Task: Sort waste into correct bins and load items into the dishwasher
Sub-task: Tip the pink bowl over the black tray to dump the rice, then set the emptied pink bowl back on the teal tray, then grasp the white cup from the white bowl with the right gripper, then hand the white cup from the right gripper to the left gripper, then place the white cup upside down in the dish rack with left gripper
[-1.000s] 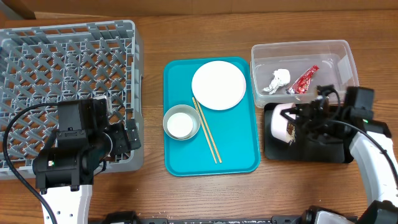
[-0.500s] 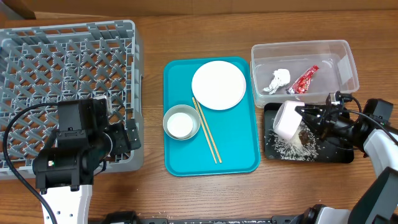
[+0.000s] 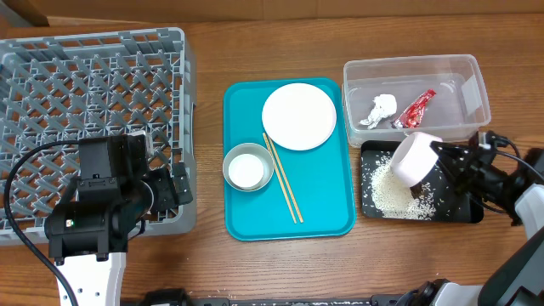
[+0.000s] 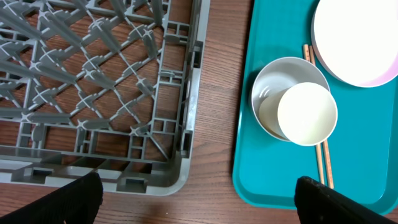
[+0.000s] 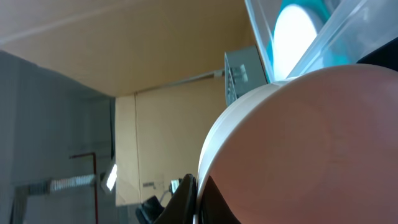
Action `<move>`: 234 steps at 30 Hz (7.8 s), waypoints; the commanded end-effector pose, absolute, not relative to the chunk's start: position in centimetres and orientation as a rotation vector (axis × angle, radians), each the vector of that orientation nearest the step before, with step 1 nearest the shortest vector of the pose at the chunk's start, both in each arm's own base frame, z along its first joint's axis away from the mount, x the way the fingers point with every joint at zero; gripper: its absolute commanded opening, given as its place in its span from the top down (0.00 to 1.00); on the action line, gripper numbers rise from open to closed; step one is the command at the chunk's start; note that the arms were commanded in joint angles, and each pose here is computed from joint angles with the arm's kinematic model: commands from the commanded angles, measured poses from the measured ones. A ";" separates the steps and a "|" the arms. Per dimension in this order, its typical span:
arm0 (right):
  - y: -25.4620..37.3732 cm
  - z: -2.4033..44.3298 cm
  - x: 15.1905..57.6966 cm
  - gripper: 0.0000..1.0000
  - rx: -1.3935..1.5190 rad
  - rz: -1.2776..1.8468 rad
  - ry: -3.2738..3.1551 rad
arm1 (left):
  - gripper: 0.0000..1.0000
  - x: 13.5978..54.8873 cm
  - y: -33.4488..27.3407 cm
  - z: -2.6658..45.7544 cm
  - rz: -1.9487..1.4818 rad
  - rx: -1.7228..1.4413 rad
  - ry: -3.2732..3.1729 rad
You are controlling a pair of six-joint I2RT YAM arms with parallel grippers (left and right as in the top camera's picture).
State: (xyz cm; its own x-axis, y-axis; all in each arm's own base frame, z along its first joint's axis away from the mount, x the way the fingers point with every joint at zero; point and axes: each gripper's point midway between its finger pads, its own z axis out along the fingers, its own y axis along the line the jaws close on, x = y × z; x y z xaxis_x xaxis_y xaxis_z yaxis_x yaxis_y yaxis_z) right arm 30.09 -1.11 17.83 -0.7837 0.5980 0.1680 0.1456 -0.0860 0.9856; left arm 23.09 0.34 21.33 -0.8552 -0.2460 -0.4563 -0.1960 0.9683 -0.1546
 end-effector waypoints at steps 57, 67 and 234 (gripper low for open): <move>23.6 9.0 27.4 0.96 -0.842 0.433 2.681 | 0.00 23.4 0.5 22.0 -0.138 -0.312 2.607; 25.3 7.9 27.1 0.71 -0.859 0.457 2.694 | 0.00 23.4 0.5 22.1 -0.137 -0.311 2.606; 3.3 21.0 31.9 0.55 0.249 0.262 2.856 | 0.96 29.2 4.4 20.1 -0.126 -0.428 2.600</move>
State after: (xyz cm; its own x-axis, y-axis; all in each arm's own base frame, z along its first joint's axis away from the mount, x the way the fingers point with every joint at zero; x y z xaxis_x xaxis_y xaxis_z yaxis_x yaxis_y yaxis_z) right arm 32.38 7.03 19.64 -0.9738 0.1578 -0.1638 0.0957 0.9376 0.3343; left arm 29.67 -1.15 18.58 -0.8888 -0.1892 -0.4174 -0.0710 0.9566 -0.2825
